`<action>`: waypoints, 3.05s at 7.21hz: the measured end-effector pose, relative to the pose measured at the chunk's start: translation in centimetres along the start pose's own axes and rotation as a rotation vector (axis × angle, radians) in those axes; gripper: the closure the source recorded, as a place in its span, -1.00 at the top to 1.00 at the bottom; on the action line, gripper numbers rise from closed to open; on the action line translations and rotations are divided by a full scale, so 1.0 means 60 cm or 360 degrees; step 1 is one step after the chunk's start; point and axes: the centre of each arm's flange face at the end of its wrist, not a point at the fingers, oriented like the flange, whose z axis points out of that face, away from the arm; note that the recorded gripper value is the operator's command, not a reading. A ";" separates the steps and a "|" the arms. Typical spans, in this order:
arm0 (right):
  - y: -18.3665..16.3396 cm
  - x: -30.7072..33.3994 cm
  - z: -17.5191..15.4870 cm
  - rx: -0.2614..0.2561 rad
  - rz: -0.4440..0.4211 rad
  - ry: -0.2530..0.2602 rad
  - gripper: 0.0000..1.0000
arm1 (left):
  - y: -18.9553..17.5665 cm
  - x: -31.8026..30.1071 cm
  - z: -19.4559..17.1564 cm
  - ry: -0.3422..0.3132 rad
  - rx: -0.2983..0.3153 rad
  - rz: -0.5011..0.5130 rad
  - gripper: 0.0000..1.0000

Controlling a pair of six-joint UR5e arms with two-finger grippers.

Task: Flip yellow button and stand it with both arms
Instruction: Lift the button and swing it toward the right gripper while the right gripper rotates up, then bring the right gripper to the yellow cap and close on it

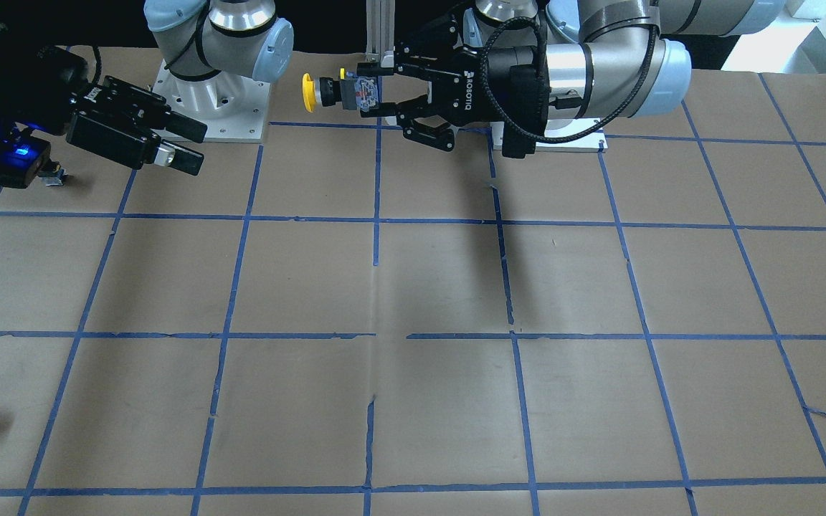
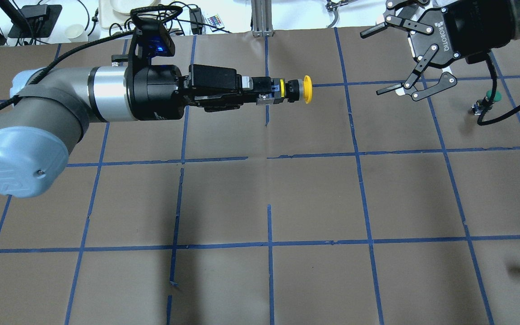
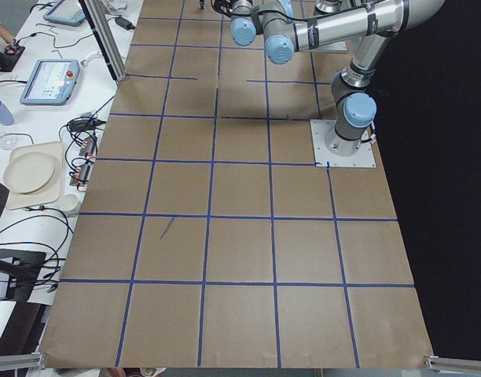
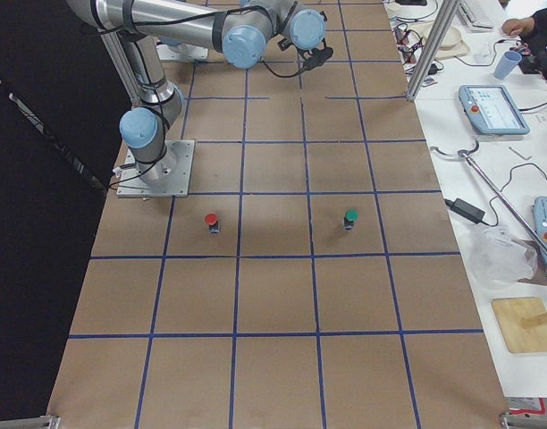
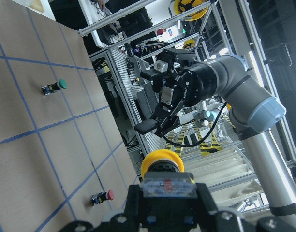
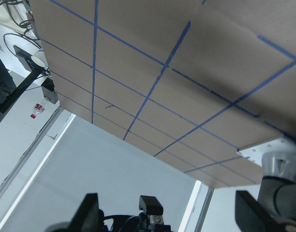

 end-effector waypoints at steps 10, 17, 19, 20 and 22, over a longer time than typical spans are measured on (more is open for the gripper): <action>0.055 0.010 0.072 -0.0372 0.0449 -0.0083 0.99 | -0.024 -0.040 0.016 0.0155 0.0099 -0.0059 -0.97; 0.072 0.015 0.107 -0.0371 0.0496 0.0043 0.57 | -0.025 -0.032 0.016 0.0157 0.0100 -0.0045 -0.97; 0.076 0.016 0.102 -0.0359 0.0483 0.0046 0.46 | -0.025 -0.029 0.016 0.0158 0.0100 -0.0041 -0.96; 0.080 0.015 0.099 -0.0355 0.0475 0.0041 0.46 | -0.025 -0.028 0.016 0.0157 0.0100 -0.0038 -0.96; 0.088 0.017 0.097 -0.0353 0.0467 0.0034 0.40 | -0.024 -0.028 0.016 0.0156 0.0099 -0.0038 -0.96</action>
